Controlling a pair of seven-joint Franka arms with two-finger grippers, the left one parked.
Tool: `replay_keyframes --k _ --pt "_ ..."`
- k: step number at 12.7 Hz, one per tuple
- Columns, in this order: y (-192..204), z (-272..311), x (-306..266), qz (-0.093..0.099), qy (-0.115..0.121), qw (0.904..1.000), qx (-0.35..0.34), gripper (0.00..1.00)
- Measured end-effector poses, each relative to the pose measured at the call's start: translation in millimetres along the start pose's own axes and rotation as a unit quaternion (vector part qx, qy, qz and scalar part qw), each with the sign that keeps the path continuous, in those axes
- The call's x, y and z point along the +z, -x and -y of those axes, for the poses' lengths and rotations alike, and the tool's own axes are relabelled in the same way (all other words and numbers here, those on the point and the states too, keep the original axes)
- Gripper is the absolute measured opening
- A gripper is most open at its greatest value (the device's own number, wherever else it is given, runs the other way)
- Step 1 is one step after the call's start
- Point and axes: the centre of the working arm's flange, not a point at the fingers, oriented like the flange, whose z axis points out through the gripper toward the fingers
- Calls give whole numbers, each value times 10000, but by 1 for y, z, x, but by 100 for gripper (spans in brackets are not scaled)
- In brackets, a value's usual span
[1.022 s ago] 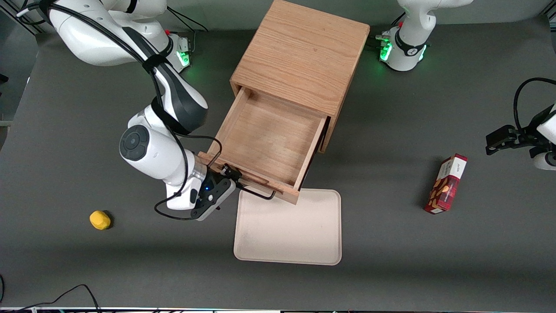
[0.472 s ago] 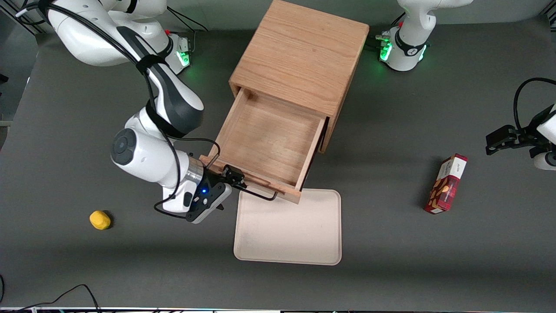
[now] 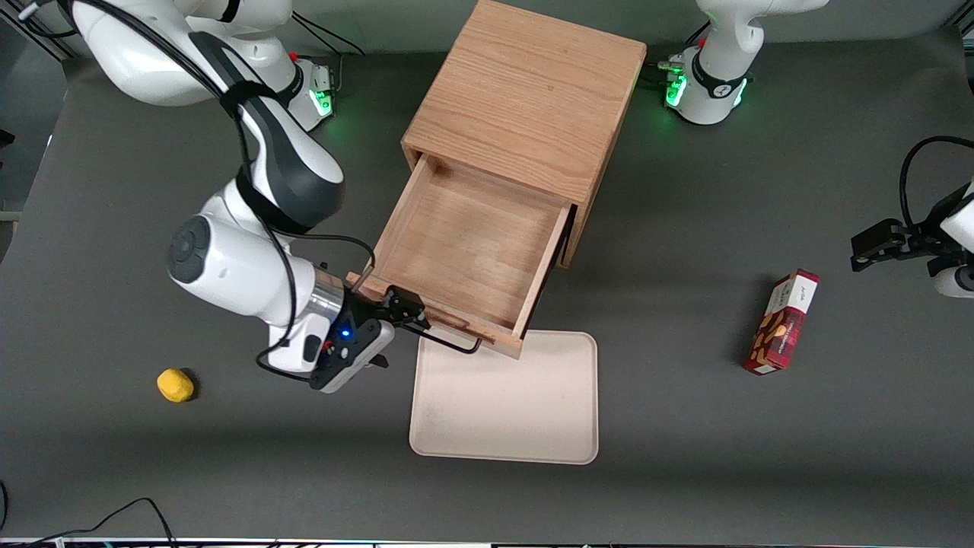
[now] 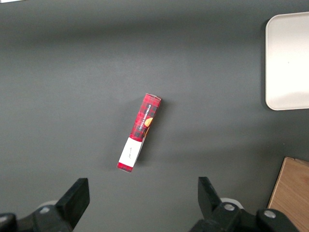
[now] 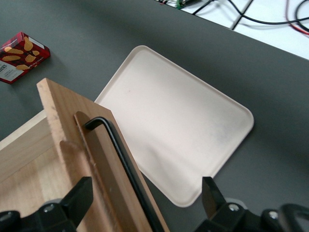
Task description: Open upper drawer
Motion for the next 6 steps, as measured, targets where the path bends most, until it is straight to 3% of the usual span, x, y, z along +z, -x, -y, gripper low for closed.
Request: replay_keyframes --k 4,6 --pt "31 -73 -114 224 675 9953 662 100" --pt "64 -113 -160 441 940 9868 1243 100"
